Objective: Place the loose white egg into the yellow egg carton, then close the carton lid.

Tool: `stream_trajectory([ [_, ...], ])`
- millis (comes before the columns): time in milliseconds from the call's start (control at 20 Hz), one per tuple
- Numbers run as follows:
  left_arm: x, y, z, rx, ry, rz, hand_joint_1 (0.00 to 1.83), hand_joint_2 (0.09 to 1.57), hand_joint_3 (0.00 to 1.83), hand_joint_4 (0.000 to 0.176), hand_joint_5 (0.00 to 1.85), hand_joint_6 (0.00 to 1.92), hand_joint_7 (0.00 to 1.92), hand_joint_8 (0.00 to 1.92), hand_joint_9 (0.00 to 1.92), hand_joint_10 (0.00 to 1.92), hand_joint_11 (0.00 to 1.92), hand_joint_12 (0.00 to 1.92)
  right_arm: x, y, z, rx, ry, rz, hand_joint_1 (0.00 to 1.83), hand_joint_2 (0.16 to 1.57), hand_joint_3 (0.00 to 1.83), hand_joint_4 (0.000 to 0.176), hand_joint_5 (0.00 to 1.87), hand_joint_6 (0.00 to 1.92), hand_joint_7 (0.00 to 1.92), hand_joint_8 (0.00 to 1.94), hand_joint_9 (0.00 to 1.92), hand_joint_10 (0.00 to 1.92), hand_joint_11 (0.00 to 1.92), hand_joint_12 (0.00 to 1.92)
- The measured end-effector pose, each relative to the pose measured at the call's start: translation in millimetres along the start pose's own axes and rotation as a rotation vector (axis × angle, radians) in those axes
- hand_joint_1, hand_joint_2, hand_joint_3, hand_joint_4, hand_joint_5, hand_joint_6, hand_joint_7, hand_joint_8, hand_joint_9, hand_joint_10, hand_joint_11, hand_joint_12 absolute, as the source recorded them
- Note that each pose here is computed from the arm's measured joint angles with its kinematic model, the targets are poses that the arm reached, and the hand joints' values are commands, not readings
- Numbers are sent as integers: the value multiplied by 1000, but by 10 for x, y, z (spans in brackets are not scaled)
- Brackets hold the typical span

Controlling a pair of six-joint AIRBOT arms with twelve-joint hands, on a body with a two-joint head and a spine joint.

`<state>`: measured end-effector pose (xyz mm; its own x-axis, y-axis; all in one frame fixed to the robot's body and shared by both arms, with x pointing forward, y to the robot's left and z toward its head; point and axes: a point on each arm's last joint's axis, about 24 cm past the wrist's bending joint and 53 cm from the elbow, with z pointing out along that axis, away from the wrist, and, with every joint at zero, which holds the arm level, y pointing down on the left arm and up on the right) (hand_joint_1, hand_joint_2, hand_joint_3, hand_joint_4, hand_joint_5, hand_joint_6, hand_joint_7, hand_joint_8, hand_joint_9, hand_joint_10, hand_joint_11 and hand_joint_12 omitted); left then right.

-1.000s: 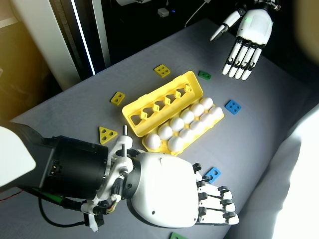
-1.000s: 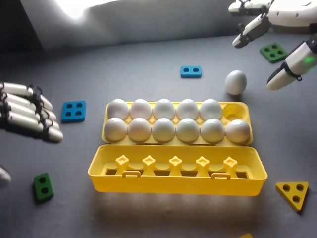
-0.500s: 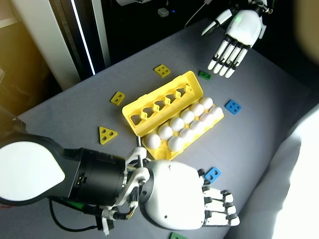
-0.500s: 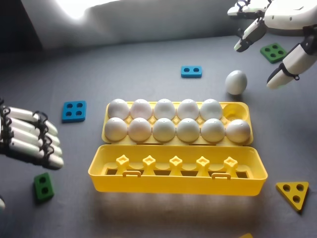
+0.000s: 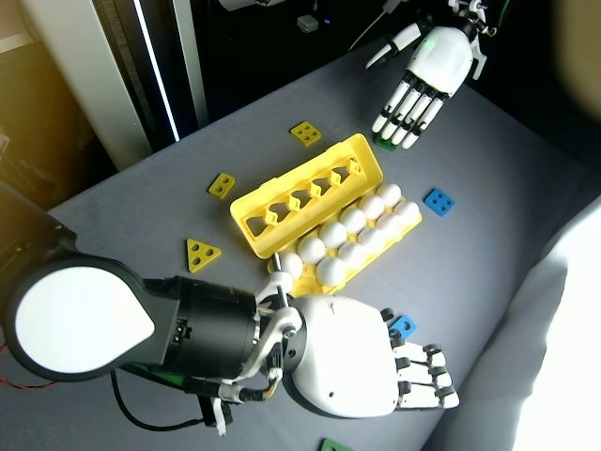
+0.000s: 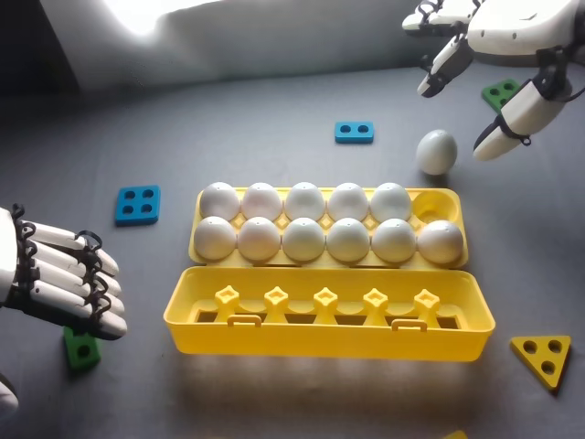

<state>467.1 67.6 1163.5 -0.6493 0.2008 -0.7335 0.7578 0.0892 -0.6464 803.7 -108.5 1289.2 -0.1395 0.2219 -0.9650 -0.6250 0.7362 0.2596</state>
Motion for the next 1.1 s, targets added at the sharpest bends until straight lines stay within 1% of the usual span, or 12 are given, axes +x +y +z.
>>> stream_trajectory([
  [50,0,0,-1,0,0,-2,0,1182,0,0,237,0,233,1,174,1,0,304,5,11,15,0,1,1,791,789,10,157,716,25,0,0,3,1,0,0],
  [400,44,-90,87,30,10,-8,0,1186,0,0,238,1,234,0,166,0,0,221,36,74,109,-13,3,-2,790,791,7,176,734,21,0,0,10,3,0,0],
  [450,43,-81,98,27,9,-10,0,1188,0,0,236,0,229,0,164,0,0,217,34,66,112,-12,3,-2,803,794,7,169,732,18,0,0,13,4,0,0],
  [700,58,-55,101,17,15,-4,0,1185,0,0,234,1,228,2,164,2,0,235,121,97,147,-16,18,-15,784,792,4,176,725,10,8,2,13,3,0,0],
  [750,68,-52,101,16,19,-2,0,1183,0,0,241,3,233,3,170,3,0,247,145,103,150,-18,22,-16,778,786,1,169,732,12,18,6,30,9,0,0],
  [800,82,-46,100,15,21,-3,0,1189,1,0,244,3,235,3,170,2,0,249,143,104,150,-18,22,-15,764,786,1,175,718,5,12,3,20,4,0,0],
  [850,94,-41,98,14,23,0,0,1189,2,0,244,3,233,2,168,1,0,249,143,103,150,-18,21,-16,778,775,0,160,736,12,35,11,38,11,0,0],
  [900,116,-33,96,12,27,2,0,1190,2,0,238,0,229,0,163,1,0,230,151,97,148,-17,23,-18,758,767,0,173,737,11,38,10,47,13,0,0],
  [950,123,-28,93,10,31,3,0,1190,1,0,237,0,230,1,164,1,0,227,151,92,149,-16,23,-21,756,774,0,159,724,4,33,6,43,10,0,0],
  [1000,119,-24,92,9,31,-2,0,1191,1,0,240,1,235,2,170,2,0,247,172,92,152,-15,27,-20,755,770,0,153,729,6,33,6,41,9,0,0],
  [1050,97,-26,94,8,27,0,0,1195,2,0,258,5,250,4,180,4,0,266,189,96,156,-16,29,-19,733,774,0,158,717,1,29,3,32,4,0,0],
  [1100,81,-27,89,9,21,-4,0,1198,3,0,255,2,247,2,177,2,0,268,201,105,162,-18,32,-22,729,770,0,156,728,6,24,1,31,4,0,0],
])
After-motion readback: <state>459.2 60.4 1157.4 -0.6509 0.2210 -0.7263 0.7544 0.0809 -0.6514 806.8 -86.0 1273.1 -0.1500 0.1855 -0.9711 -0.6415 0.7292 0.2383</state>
